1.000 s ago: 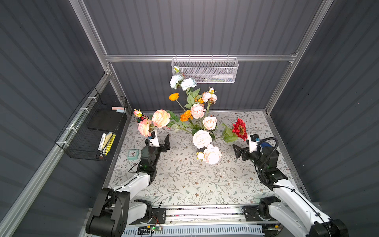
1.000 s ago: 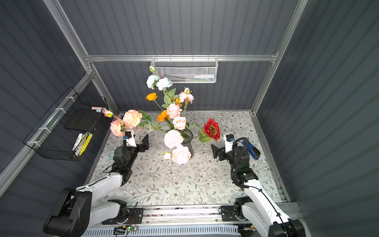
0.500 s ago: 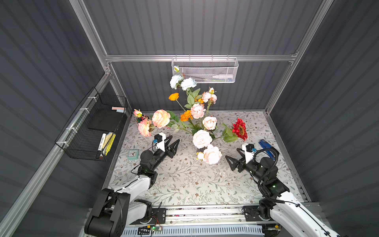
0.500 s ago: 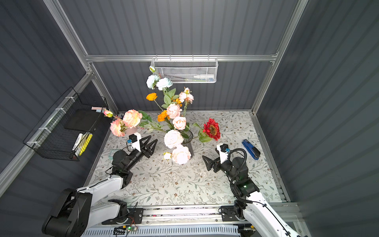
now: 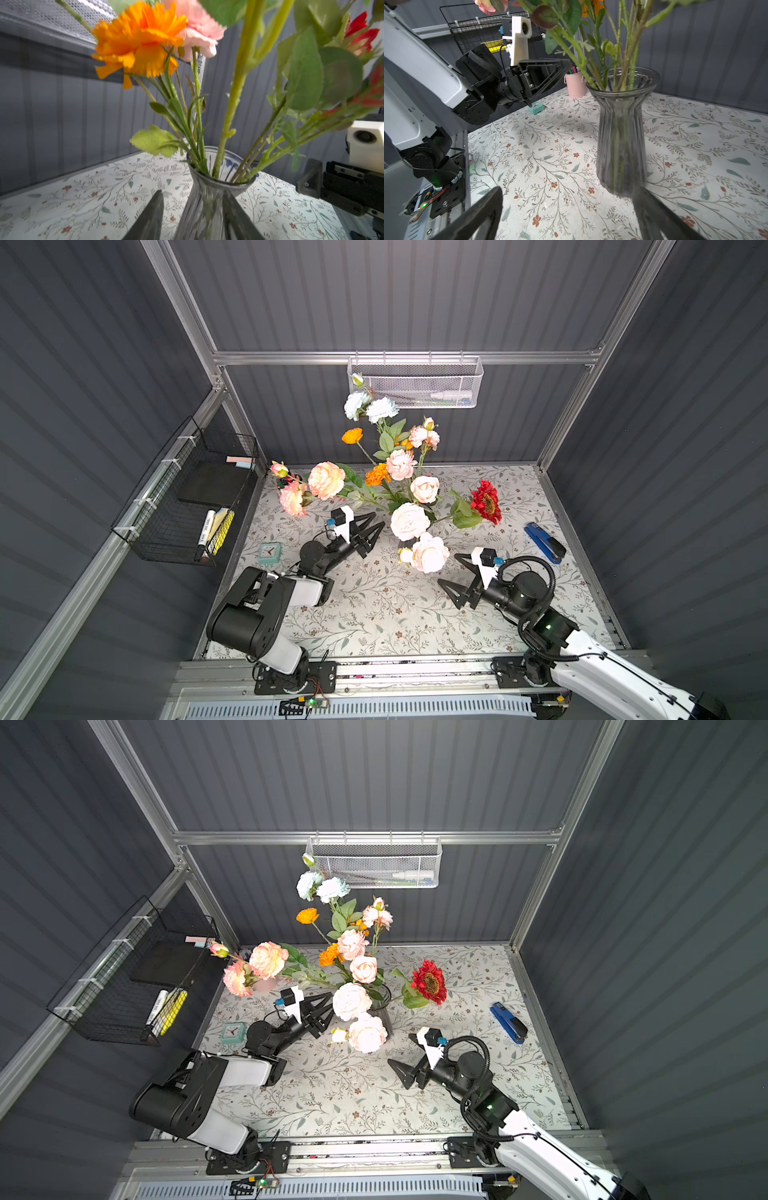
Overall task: Pick out pink flowers from the vase
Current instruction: Pick up the flower from the vase.
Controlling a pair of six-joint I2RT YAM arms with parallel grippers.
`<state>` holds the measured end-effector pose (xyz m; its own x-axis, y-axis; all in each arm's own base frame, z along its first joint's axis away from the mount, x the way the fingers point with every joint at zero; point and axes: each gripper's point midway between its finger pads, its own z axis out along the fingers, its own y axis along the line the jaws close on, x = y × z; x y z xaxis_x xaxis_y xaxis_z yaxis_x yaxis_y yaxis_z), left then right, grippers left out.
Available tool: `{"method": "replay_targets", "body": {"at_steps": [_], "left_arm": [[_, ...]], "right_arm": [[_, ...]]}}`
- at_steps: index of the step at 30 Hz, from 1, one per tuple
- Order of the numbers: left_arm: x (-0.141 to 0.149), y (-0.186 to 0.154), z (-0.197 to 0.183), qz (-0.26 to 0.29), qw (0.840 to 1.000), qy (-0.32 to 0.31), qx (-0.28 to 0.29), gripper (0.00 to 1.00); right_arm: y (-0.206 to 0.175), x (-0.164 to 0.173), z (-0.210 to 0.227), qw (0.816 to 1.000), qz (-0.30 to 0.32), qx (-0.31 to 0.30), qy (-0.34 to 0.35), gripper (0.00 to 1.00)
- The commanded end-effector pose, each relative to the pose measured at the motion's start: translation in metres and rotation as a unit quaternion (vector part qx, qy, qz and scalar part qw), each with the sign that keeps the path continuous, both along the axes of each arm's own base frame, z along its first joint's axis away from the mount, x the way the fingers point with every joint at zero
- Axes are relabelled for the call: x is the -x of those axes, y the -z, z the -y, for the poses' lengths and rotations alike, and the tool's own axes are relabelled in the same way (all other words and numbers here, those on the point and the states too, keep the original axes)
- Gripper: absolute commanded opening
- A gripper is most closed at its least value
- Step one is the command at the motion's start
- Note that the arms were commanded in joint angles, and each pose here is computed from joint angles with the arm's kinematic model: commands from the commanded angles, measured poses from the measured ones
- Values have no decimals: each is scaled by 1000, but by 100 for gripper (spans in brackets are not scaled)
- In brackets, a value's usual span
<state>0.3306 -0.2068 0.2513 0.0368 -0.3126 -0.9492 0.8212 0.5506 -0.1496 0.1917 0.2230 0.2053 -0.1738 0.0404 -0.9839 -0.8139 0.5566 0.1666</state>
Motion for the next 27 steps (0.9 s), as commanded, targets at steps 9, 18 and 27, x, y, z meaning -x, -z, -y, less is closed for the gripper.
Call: {"method": "replay_targets", "body": {"at_steps": [9, 18, 27], "left_arm": [[4, -32, 29, 59, 996, 69, 21, 42], [2, -37, 38, 58, 994, 85, 28, 38], [2, -41, 43, 58, 992, 104, 30, 28]], "right_arm": [[-5, -4, -9, 999, 33, 1, 19, 99], [-6, -7, -11, 999, 33, 10, 19, 99], [-4, -9, -12, 999, 29, 16, 22, 99]]}}
